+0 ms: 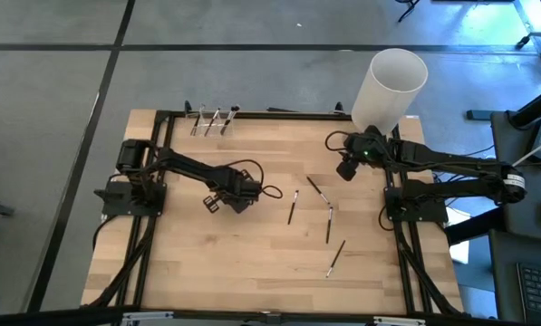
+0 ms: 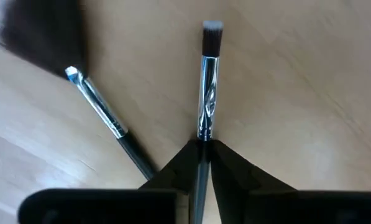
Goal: Put items in baskets/containers
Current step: Put the black eyeshadow brush into the transparent organizer
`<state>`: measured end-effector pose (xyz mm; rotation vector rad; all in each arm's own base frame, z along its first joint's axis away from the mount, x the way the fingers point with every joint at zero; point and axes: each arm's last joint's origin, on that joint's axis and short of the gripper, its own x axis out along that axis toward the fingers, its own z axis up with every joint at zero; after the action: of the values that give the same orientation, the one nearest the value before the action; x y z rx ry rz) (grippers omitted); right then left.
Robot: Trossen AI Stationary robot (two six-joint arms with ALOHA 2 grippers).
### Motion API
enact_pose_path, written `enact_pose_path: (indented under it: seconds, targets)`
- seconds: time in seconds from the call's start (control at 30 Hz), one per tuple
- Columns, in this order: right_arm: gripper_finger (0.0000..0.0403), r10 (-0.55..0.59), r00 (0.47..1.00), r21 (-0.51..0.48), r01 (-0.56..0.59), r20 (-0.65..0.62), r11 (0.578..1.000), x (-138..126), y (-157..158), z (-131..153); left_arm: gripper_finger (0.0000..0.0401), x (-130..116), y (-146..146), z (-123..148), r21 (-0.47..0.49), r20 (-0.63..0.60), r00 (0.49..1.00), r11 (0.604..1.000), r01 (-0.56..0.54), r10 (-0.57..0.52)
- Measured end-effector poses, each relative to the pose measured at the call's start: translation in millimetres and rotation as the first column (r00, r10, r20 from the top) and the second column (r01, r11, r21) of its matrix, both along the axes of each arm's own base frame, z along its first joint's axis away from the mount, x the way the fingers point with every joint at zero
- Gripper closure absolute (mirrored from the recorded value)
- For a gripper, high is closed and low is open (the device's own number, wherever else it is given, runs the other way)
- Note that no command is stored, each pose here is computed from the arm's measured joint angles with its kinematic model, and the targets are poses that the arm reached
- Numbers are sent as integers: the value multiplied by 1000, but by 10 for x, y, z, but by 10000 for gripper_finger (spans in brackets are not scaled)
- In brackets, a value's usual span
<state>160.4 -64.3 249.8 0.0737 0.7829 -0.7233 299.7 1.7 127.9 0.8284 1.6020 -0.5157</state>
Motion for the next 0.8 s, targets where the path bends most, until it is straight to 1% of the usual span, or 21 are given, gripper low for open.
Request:
enact_pose_path:
  seconds: [0.07,0.1,0.17,0.2,0.27,0.33,0.37,0.43,0.47,0.53,0.57,0.63,0.67,0.8]
  targets:
    - [235,-6,1000,8,6,-8,1000,-9,3,-9,359,-1,-6,65,6,28,999,999,-39,39]
    - [235,-6,1000,11,6,-13,1000,-13,4,-13,358,-7,-7,105,-6,47,997,998,-65,66]
    - [235,-16,1000,19,16,-11,1000,-17,5,-17,359,-23,-4,217,-59,74,990,992,-116,120]
    - [235,-22,1000,24,23,-8,999,-18,6,-18,362,-3,11,312,-88,119,982,987,-138,148]
    - [235,-26,1000,27,27,-5,999,-19,5,-18,367,10,86,490,-116,206,957,976,-186,206]
    - [235,-29,1000,29,29,-4,999,-19,6,-19,372,-28,192,599,-112,258,930,964,-241,262]
    - [235,-30,1000,30,30,-3,999,-18,6,-19,373,-33,245,655,-110,299,907,955,-276,296]
    - [235,-28,1000,27,28,-3,999,-17,5,-18,373,-39,403,815,-107,418,821,919,-380,388]
    - [235,-26,1000,25,26,0,999,-14,4,-15,372,-54,506,889,-106,473,763,888,-448,441]
    - [235,-25,1000,19,25,5,999,-9,2,-10,368,-107,758,1002,-123,569,624,806,-580,536]
    - [235,-24,1000,14,24,8,1000,-6,0,-6,366,-148,873,1046,-138,612,552,764,-630,566]
    - [235,-24,1000,5,24,19,1000,3,-4,4,364,-237,1114,1136,-196,692,386,674,-712,610]
    - [235,-22,1000,3,22,17,1000,4,-4,5,364,-297,1229,1163,-218,716,320,634,-742,621]
    - [235,-9,1000,-7,9,9,1000,5,-4,7,370,-589,1682,1186,-264,782,96,467,-844,616]
